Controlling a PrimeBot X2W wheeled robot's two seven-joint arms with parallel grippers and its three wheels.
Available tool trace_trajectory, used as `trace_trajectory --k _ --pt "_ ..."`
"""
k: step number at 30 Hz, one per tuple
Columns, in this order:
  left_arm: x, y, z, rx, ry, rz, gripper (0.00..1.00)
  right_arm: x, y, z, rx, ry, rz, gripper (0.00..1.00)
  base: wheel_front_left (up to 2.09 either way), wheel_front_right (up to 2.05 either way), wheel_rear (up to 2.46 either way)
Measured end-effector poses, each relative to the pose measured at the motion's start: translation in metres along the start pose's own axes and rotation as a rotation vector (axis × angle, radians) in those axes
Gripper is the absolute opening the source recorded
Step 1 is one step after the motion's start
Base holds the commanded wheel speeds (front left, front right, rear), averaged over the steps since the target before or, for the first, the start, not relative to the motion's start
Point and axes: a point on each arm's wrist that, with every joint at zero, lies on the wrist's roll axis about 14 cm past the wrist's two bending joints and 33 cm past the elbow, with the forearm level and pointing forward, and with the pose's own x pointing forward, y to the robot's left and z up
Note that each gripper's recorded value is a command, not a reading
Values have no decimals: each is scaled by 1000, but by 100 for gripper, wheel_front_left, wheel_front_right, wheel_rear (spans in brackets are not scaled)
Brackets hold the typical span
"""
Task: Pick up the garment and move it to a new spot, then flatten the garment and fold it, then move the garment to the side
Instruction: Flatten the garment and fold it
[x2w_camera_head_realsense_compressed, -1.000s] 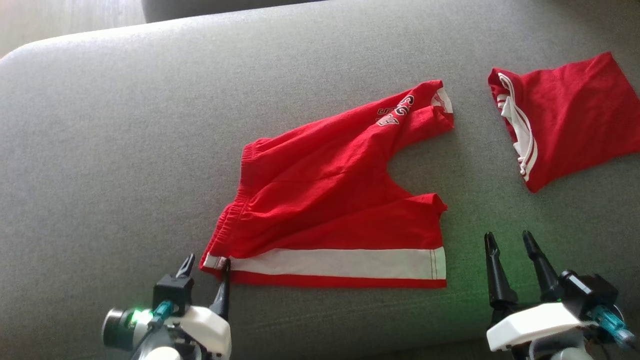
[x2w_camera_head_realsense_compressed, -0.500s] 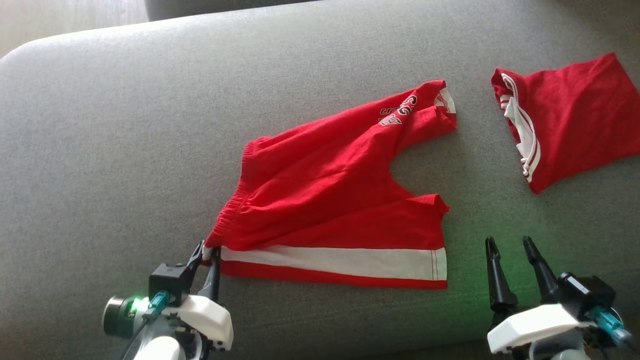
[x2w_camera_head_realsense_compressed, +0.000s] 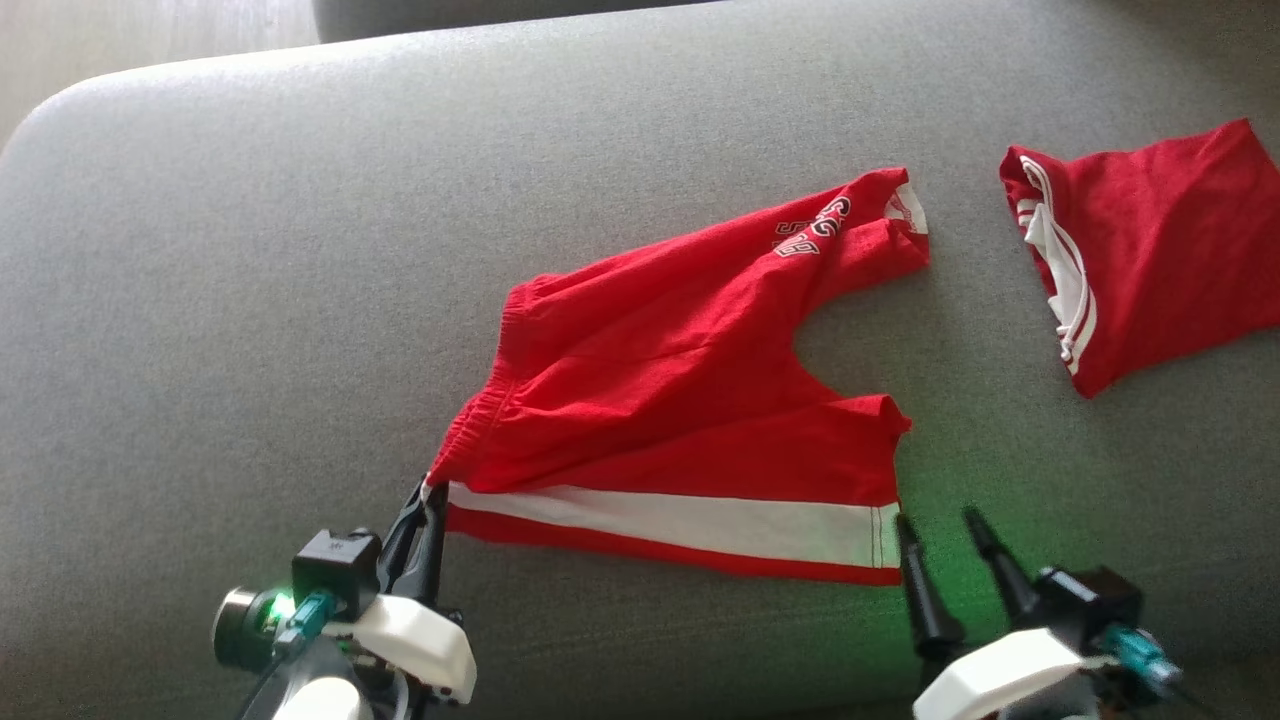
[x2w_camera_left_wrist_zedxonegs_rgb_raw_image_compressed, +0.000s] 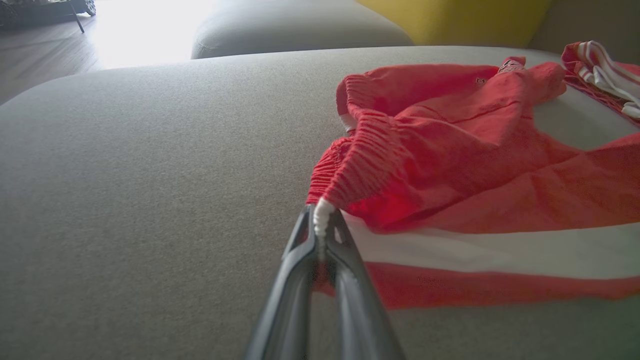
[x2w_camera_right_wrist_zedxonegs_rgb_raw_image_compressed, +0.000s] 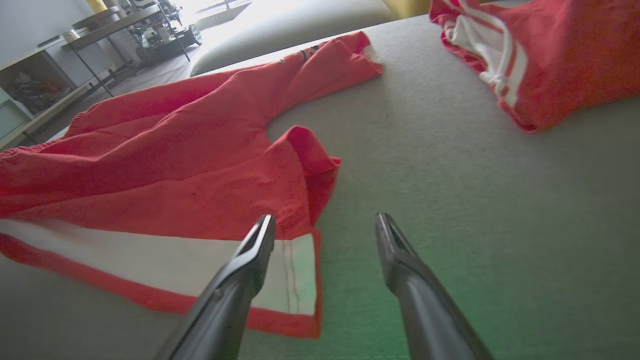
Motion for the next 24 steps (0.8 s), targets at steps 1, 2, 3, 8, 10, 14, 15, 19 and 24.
trace_trajectory --k 1,2,3,8,10,14,15,19,24 --pt "-1 1 0 -4 0 3 0 0 6 -3 6 9 17 100 0 0 0" --pt "-3 1 -1 -5 1 5 0 1 12 -5 9 17 34 100 0 0 0" --pt "-3 2 -1 -5 1 8 0 1 17 -7 11 25 51 100 0 0 0" --pt "-4 4 0 -8 -2 15 0 6 33 -14 1 55 102 100 0 0 0" --pt "-4 5 -1 -9 -1 19 0 9 37 -16 -7 64 117 100 0 0 0" --pt "-5 6 -5 -12 13 24 0 20 42 -21 -26 89 139 100 0 0 0" --pt "-6 6 -7 -13 18 25 0 24 42 -22 -33 94 143 100 0 0 0" --pt "-7 7 -12 -16 33 27 0 40 42 -23 -52 106 148 100 0 0 0" --pt "-4 11 -12 -15 34 36 0 55 34 -22 -64 115 127 100 0 0 0"
